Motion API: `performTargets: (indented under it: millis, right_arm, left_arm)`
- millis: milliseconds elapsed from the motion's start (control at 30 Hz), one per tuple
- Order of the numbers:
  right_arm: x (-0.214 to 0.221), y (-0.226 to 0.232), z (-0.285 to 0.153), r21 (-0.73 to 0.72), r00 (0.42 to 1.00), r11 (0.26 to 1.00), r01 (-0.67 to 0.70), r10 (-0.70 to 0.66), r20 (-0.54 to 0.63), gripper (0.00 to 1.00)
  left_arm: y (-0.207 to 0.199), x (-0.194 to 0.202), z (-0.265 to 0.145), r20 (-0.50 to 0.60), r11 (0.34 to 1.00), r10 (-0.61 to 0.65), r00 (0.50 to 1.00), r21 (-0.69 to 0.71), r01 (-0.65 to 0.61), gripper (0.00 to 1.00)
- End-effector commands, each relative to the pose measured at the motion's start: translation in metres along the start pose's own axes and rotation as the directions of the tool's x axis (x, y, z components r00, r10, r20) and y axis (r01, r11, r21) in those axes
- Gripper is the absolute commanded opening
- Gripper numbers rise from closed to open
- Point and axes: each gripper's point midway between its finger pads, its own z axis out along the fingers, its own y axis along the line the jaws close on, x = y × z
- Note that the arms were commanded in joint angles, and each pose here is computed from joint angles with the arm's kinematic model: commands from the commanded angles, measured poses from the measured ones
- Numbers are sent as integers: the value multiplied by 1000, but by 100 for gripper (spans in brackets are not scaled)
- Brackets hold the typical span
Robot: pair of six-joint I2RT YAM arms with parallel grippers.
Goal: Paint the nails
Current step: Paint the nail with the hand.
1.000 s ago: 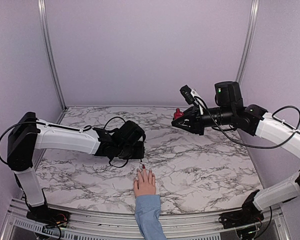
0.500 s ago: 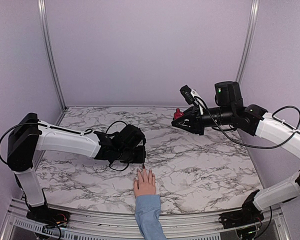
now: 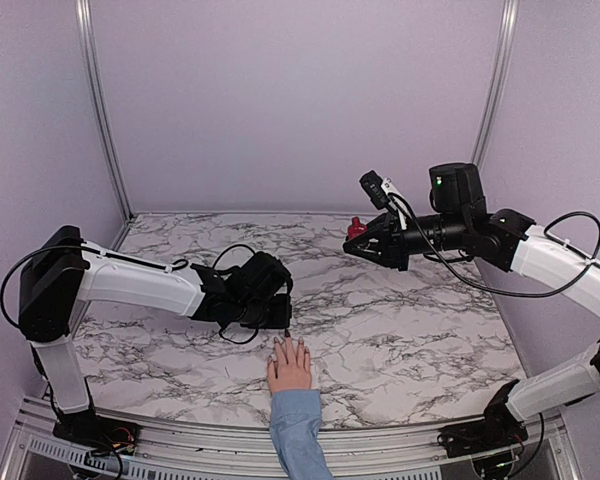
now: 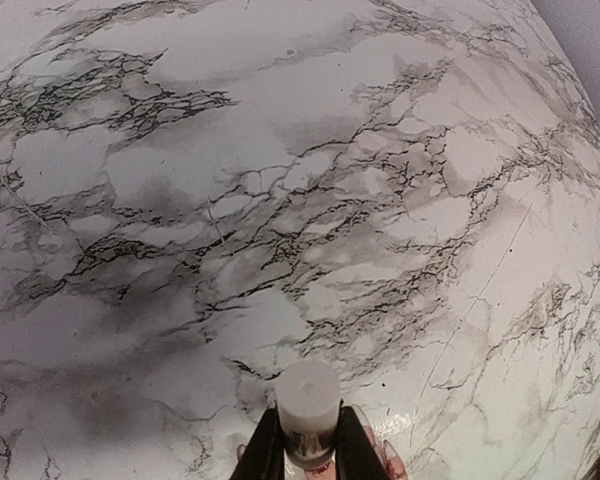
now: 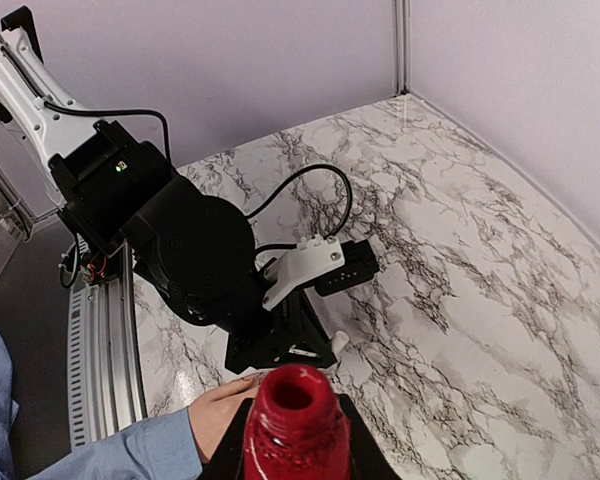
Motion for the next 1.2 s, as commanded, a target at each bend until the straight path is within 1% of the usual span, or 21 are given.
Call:
performTargets:
  millis: [0,400,1000,1167]
  right_arm:
    - [-11,-3,-3,8,999,1000,23,-23,23,0]
    - [-10,-5,0,10,1000,1000,21,-21,15,0]
    - [-10,-8,2,14,1000,1000,23,-23,7,0]
    - [-10,-7,2,13,1000,1000,22,-22,7,0]
  left_arm:
    - [-3,-9,5,21,1000,-6,1000,4,6,0]
    - [-3,-18,7,41,1000,-10,999,11,10,0]
    - [-3,-24,11,42,1000,-14,999,25,13,0]
    - [-6,-35,3,74,999,-5,997,37,2,0]
